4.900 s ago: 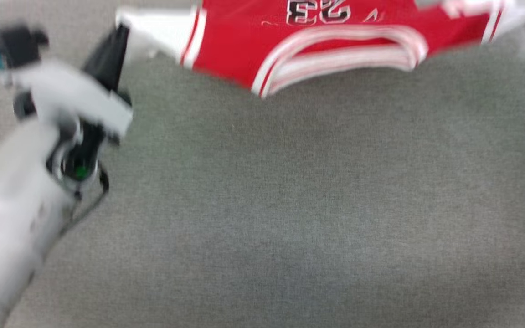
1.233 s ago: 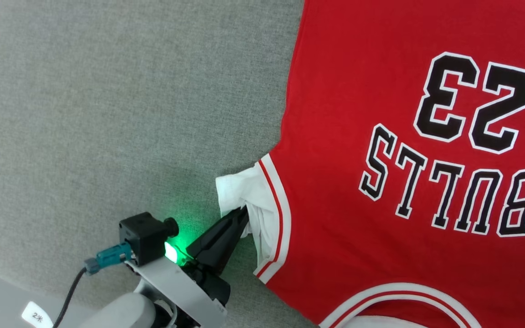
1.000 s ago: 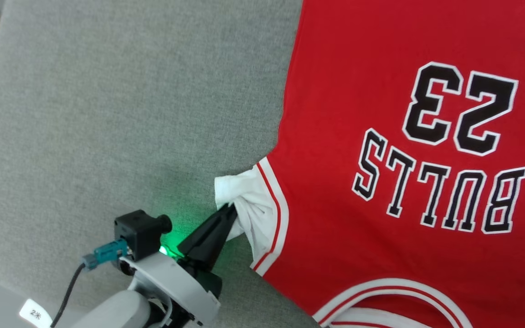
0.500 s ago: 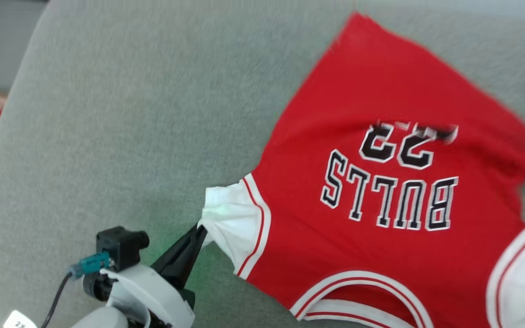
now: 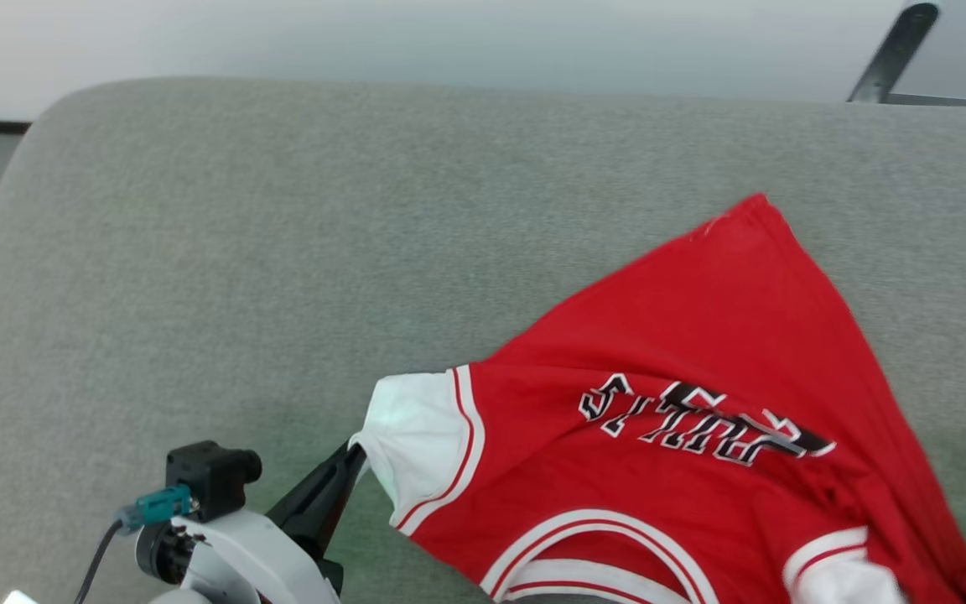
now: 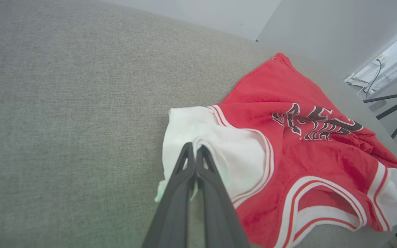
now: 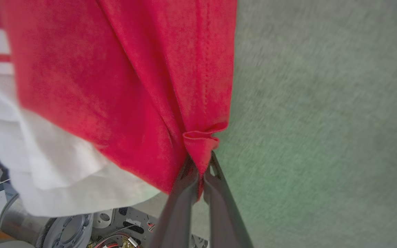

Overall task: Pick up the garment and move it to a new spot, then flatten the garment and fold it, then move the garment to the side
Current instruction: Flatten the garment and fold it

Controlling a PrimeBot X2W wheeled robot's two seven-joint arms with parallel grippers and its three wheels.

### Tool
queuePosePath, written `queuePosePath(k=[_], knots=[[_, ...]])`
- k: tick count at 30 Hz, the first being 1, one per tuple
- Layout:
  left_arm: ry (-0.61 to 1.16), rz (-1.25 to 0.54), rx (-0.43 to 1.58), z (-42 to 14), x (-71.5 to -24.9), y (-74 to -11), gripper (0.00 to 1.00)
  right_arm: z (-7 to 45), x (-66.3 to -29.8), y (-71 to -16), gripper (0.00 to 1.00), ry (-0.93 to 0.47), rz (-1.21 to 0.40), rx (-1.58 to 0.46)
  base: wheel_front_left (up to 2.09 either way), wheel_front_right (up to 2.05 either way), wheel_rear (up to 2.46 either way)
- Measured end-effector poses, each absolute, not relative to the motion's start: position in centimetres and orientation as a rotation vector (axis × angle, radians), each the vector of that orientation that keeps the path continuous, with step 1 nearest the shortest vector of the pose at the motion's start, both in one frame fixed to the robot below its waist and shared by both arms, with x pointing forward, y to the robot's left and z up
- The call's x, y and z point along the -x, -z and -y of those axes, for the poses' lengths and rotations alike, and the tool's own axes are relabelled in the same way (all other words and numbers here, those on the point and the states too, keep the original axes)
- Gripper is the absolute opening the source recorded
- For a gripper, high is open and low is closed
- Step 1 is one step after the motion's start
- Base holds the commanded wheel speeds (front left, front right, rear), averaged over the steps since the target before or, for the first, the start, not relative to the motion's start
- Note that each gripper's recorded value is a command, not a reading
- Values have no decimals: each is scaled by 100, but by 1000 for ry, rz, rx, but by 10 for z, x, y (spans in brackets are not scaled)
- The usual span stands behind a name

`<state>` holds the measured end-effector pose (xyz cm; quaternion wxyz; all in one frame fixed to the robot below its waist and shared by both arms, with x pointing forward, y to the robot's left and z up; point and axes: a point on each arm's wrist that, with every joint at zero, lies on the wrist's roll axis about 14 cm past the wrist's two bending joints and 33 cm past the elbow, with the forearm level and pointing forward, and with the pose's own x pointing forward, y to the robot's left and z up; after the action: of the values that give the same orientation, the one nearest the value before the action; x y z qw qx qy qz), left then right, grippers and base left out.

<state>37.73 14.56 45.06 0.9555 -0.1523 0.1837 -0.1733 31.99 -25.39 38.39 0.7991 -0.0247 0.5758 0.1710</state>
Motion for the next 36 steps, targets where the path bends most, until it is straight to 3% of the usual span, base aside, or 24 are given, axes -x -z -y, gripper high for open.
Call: queuePosePath(k=[6, 7, 8, 9, 14, 22, 30, 36], knots=[[389, -378, 308, -134, -378, -452, 0, 245, -286, -385, 0, -359, -1233, 22, 0, 0, 0], [394, -379, 308, -133, -378, -452, 0, 244, -286, -388, 34, -357, -1219, 20, 0, 0, 0], [399, -378, 309, -131, -378, -453, 0, 246, -295, -396, 94, -334, -1164, 31, 0, 0, 0], [400, -377, 310, -131, -378, -453, 0, 247, -302, -402, 100, -324, -1129, 33, 0, 0, 0], [398, -374, 310, -131, -376, -454, 0, 251, -344, -447, 100, -301, -961, 60, 0, 0, 0], [401, -346, 327, -126, -382, -459, 0, 240, -444, -528, 100, -311, -652, 194, 0, 0, 0], [386, -343, 337, -128, -400, -450, 0, 194, -522, -501, 100, -401, -682, 288, 0, 0, 0], [345, -380, 360, -135, -404, -429, 0, 170, -546, -437, 100, -473, -825, 353, 0, 0, 0]])
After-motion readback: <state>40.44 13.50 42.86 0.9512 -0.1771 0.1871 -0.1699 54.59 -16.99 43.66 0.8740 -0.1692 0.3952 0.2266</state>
